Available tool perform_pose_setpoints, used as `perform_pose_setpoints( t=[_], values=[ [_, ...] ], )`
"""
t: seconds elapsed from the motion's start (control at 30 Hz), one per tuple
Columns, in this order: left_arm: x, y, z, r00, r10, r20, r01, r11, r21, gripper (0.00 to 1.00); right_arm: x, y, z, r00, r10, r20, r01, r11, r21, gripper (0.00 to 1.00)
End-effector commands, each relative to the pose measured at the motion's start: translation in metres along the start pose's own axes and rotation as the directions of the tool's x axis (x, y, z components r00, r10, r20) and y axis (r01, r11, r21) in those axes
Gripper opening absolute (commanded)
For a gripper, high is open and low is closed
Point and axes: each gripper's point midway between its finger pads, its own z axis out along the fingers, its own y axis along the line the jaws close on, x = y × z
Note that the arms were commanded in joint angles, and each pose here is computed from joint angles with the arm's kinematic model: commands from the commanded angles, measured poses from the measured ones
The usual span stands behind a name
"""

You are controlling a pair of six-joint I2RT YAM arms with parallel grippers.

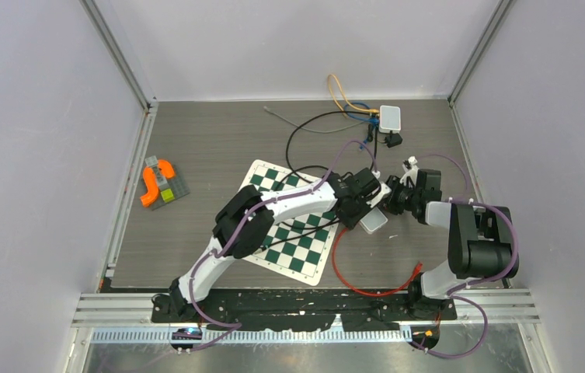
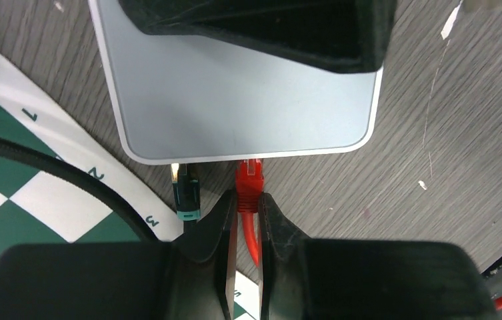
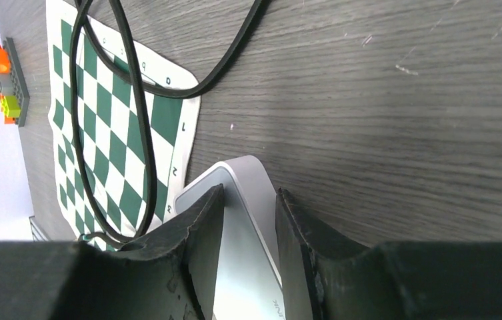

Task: Insert the plug into the switch port
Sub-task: Insert the connector into the switch port.

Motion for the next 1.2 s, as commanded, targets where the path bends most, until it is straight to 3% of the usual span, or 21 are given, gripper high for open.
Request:
perform_pose_setpoints(
  t=[0.0,0.13,0.47,0.73,0.97,1.17],
  values=[
    [-0.109,0.020,-0.030,0.889,-0.049,0.455,0.096,0.992,-0.081,0.00,0.094,0.004,-0.011,0.944,0.239,-0.228,-0.238,0.971,0.033,0.42],
    [-0.119,0.016,-0.033,0.858,-0.072,0.509,0.112,0.992,-0.049,0.00,0.098,0.003,-0.010,0.941,0.281,-0.191,-0.281,0.959,0.028,0.42],
    [-0.159,-0.022,-0.063,0.748,-0.075,0.659,-0.014,0.992,0.128,0.00,0.106,0.001,-0.013,0.931,0.327,-0.163,-0.325,0.945,0.040,0.39],
    [-0.176,-0.010,-0.070,0.690,-0.143,0.709,0.056,0.988,0.145,0.00,0.118,-0.004,-0.014,0.915,0.380,-0.137,-0.375,0.925,0.064,0.38],
    [-0.192,-0.039,-0.081,0.642,0.024,0.766,-0.187,0.974,0.126,0.00,0.139,0.004,-0.005,0.905,0.354,-0.236,-0.349,0.935,0.062,0.38],
    [-0.197,-0.023,-0.090,0.613,0.124,0.781,-0.194,0.981,-0.003,0.00,0.148,0.002,-0.005,0.894,0.373,-0.248,-0.366,0.928,0.074,0.35]
  ],
)
